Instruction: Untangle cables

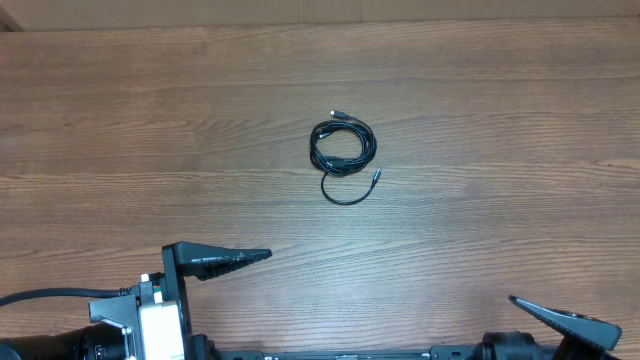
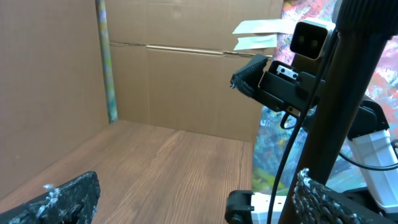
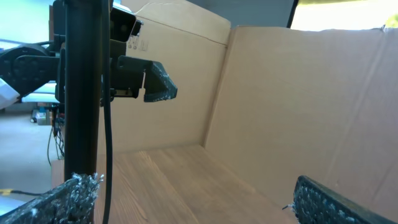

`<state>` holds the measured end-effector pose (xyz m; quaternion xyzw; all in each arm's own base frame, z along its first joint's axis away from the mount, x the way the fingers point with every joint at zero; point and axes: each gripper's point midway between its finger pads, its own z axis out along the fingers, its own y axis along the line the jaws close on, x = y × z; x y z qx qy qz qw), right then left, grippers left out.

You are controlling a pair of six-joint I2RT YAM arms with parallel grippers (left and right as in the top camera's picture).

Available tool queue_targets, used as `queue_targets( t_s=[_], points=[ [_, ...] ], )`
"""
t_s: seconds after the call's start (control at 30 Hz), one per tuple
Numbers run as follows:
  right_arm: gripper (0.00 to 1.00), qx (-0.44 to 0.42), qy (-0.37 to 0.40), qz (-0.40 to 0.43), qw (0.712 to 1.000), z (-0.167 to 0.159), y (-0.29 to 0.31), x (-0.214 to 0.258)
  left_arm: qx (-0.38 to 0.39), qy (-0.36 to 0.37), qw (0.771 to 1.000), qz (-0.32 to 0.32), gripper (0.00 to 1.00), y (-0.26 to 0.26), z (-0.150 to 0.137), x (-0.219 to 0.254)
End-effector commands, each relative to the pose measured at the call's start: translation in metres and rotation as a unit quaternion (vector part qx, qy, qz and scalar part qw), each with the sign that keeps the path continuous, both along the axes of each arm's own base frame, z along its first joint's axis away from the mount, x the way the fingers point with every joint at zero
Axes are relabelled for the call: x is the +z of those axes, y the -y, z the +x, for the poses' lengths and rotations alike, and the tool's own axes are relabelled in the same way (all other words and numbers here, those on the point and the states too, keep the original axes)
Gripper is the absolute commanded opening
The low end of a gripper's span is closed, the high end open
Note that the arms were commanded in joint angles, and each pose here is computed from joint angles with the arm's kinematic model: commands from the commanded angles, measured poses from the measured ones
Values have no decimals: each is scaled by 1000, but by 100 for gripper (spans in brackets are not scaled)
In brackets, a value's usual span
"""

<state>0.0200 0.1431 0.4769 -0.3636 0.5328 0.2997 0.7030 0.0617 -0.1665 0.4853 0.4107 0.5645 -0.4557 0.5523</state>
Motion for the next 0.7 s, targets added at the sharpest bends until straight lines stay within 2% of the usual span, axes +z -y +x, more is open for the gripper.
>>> queue_targets(
  t_s=[0.0, 0.07, 0.13, 0.17, 0.27, 0.33, 0.4, 0.47, 0.57, 0.67],
  points=[
    [100, -43, -37, 35, 998, 15, 11, 4, 34, -8, 999, -9, 100, -3, 7, 6],
    [100, -96, -61, 50, 992, 31, 24, -2, 84, -35, 996, -25, 99, -10, 23, 7],
    [100, -149, -98, 71, 981, 49, 38, -9, 145, -80, 985, -48, 91, -20, 43, 6],
    [100, -163, -126, 91, 974, 56, 43, -12, 169, -102, 979, -58, 88, -25, 50, 4],
    [100, -162, -178, 128, 962, 64, 45, -16, 218, -129, 965, -69, 86, -35, 64, -2],
    [100, -165, -187, 131, 960, 68, 46, -16, 258, -138, 954, -71, 99, -45, 75, -7],
    [100, -177, -192, 133, 956, 75, 50, -17, 322, -147, 933, -64, 100, -62, 90, -18],
    [100, -188, -204, 134, 952, 83, 53, -20, 403, -174, 896, -57, 100, -86, 107, -35],
    [100, -189, -218, 131, 948, 91, 53, -24, 478, -214, 851, -33, 100, -112, 120, -63],
    [100, -189, -221, 131, 948, 92, 53, -25, 478, -242, 844, -20, 100, -112, 117, -77]
  ],
)
